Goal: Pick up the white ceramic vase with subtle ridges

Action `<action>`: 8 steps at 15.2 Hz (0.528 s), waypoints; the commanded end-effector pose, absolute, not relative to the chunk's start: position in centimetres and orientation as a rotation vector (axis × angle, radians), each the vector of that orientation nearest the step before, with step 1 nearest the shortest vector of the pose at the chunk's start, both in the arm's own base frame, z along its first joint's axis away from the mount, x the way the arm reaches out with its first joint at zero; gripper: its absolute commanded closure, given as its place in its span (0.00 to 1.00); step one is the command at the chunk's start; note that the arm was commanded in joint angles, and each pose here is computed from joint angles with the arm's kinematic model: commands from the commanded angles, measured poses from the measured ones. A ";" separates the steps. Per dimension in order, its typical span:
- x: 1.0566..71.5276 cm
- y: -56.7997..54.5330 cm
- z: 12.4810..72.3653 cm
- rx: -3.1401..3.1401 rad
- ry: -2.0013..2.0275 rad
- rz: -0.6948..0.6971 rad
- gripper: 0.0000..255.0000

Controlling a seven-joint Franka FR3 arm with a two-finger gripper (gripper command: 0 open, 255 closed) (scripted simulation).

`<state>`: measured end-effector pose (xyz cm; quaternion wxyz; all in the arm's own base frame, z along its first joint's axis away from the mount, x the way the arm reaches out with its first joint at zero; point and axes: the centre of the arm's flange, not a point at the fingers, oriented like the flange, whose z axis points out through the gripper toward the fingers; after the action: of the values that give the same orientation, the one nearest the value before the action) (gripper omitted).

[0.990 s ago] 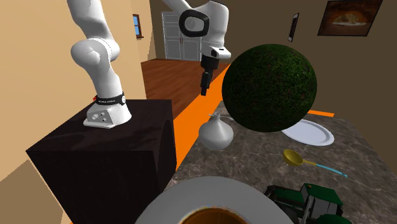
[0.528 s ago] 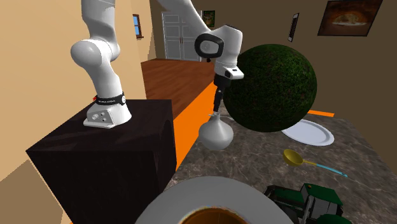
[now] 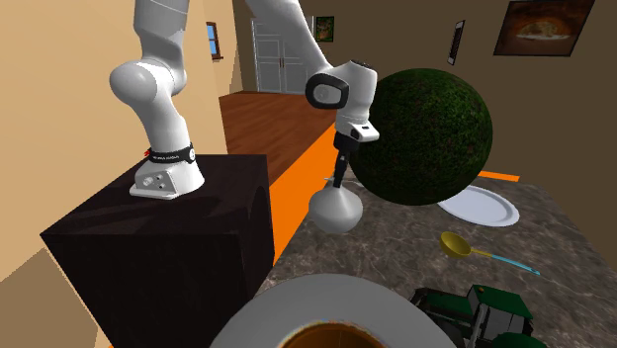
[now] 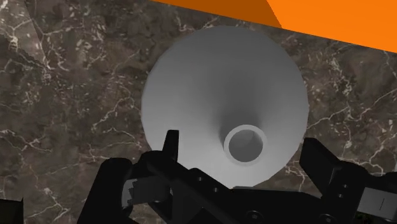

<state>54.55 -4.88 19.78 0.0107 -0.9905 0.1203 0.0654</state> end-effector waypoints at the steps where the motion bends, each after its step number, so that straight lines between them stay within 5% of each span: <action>1: 54.6 -4.7 19.2 -3.091 0.376 0.203 0.00; 2: 54.6 -4.7 19.2 -3.091 0.376 0.203 0.00; 3: 54.6 -4.7 19.3 -3.091 0.376 0.203 1.00; 8: 54.6 -4.7 19.3 -3.091 0.376 0.203 1.00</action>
<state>54.64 -4.75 19.32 0.0107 -0.9906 0.1204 0.0647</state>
